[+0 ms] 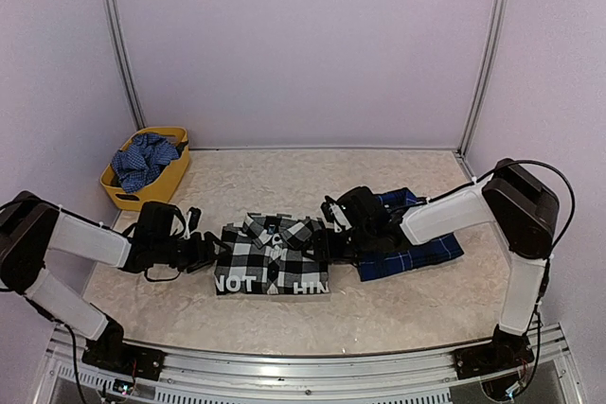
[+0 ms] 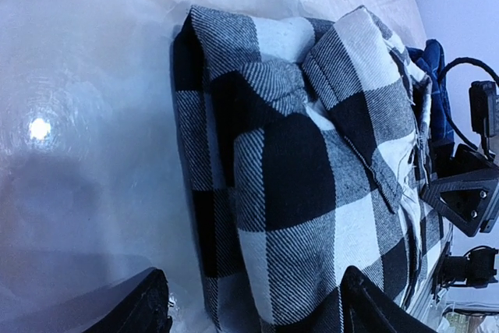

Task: Fold and stack the long sleeve shirts
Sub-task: Pick up the square-folded shirt from the center of the board.

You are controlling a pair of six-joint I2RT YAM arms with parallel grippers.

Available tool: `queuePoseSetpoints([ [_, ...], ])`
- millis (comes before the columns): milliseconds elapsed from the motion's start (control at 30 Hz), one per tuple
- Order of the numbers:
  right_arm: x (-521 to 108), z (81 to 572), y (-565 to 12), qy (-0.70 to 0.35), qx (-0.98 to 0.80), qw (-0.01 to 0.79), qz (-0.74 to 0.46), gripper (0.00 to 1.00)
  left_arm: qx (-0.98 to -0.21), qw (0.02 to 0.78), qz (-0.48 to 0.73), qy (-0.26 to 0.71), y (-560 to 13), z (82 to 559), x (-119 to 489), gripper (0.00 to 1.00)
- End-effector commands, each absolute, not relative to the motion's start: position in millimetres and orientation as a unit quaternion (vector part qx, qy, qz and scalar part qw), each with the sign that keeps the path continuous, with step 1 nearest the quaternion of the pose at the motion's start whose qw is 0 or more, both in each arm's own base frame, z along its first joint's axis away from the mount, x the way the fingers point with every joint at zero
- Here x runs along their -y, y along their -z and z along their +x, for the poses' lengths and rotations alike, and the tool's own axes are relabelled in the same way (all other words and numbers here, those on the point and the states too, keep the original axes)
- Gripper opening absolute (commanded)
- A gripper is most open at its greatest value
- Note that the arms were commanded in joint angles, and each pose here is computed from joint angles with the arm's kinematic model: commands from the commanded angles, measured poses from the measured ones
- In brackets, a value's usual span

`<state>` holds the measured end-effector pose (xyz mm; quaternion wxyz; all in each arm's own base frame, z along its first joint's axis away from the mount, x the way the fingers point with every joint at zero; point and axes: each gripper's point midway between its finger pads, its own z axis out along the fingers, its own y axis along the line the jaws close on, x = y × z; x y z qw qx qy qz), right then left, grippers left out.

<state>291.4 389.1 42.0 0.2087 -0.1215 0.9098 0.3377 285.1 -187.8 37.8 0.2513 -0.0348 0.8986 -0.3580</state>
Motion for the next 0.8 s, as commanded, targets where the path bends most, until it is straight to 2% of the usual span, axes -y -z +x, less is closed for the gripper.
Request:
queuePoseSetpoints([
  [0, -392.3, 270.2, -22.1, -0.372, -0.908, 0.155, -0.111, 0.70, -0.900, 0.213, -0.029, 0.380, -17.4, 267.7, 191.5, 0.68],
  [167, -394.8, 269.6, -24.7, -0.390, -0.902, 0.155, -0.106, 0.62, -0.884, 0.193, -0.028, 0.424, -11.4, 259.8, 202.8, 0.56],
  [333, -398.1, 274.0, -32.5, -0.412, -0.890, 0.164, -0.107, 0.49, -0.871, 0.183, -0.023, 0.455, -12.2, 256.6, 215.0, 0.36],
  [600, -395.4, 277.9, -55.7, -0.463, -0.861, 0.175, -0.120, 0.16, -0.856, 0.210, 0.008, 0.472, -39.9, 266.7, 240.1, 0.04],
  [700, -387.2, 283.0, -71.2, -0.467, -0.855, 0.190, -0.123, 0.00, -0.851, 0.224, 0.012, 0.475, -54.2, 271.0, 248.5, 0.00],
  [767, -376.9, 288.9, -84.8, -0.462, -0.853, 0.207, -0.121, 0.00, -0.846, 0.236, 0.016, 0.478, -68.1, 273.1, 256.1, 0.00],
])
